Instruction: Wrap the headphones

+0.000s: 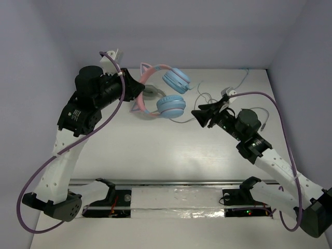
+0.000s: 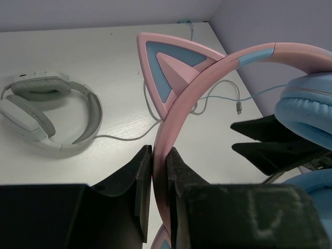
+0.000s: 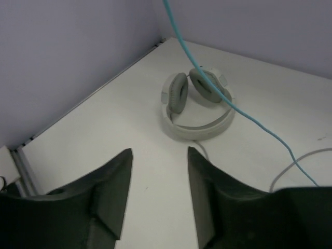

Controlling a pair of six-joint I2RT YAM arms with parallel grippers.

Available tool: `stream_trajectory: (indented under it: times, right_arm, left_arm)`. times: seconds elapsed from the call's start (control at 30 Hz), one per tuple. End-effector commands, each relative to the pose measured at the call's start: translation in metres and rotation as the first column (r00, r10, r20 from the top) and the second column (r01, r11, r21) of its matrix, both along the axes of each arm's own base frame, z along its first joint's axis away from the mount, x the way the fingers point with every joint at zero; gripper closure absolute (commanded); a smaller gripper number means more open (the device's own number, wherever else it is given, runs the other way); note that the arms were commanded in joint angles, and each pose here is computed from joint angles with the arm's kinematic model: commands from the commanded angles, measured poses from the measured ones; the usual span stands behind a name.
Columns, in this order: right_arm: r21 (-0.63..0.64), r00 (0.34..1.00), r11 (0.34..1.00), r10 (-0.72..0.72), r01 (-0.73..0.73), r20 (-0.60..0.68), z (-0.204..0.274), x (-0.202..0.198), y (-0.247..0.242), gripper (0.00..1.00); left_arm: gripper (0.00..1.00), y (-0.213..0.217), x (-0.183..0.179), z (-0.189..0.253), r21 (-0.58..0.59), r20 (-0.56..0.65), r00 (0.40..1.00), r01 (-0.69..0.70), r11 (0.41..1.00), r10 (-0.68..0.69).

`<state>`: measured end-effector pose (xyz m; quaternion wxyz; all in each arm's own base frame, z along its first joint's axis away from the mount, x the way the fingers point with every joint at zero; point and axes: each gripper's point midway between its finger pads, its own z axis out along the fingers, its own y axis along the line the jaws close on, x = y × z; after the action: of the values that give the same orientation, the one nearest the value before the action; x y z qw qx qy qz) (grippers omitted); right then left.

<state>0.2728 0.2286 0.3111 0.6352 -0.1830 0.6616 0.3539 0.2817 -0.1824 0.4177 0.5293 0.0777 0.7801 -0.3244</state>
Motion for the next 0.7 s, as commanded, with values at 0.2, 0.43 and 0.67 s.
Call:
stream_trajectory:
  times: [0.2, 0.43, 0.67]
  right_arm:
    - [0.007, 0.983, 0.984, -0.177, 0.177, 0.056, 0.009, 0.028, -0.019, 0.36]
    - [-0.023, 0.977, 0.978, -0.205, 0.207, 0.065, 0.001, 0.042, -0.017, 0.29]
    - [-0.030, 0.955, 0.959, -0.277, 0.281, 0.110, 0.004, 0.073, -0.030, 0.28]
  left_arm:
    - [1.00, -0.001, -0.010, 0.049, -0.064, 0.128, 0.991, 0.037, 0.997, -0.028]
    - [1.00, -0.011, -0.013, 0.039, -0.081, 0.109, 0.991, 0.090, 0.993, -0.081]
    - [1.00, -0.010, -0.026, 0.048, -0.098, 0.116, 0.988, 0.115, 0.989, -0.103]
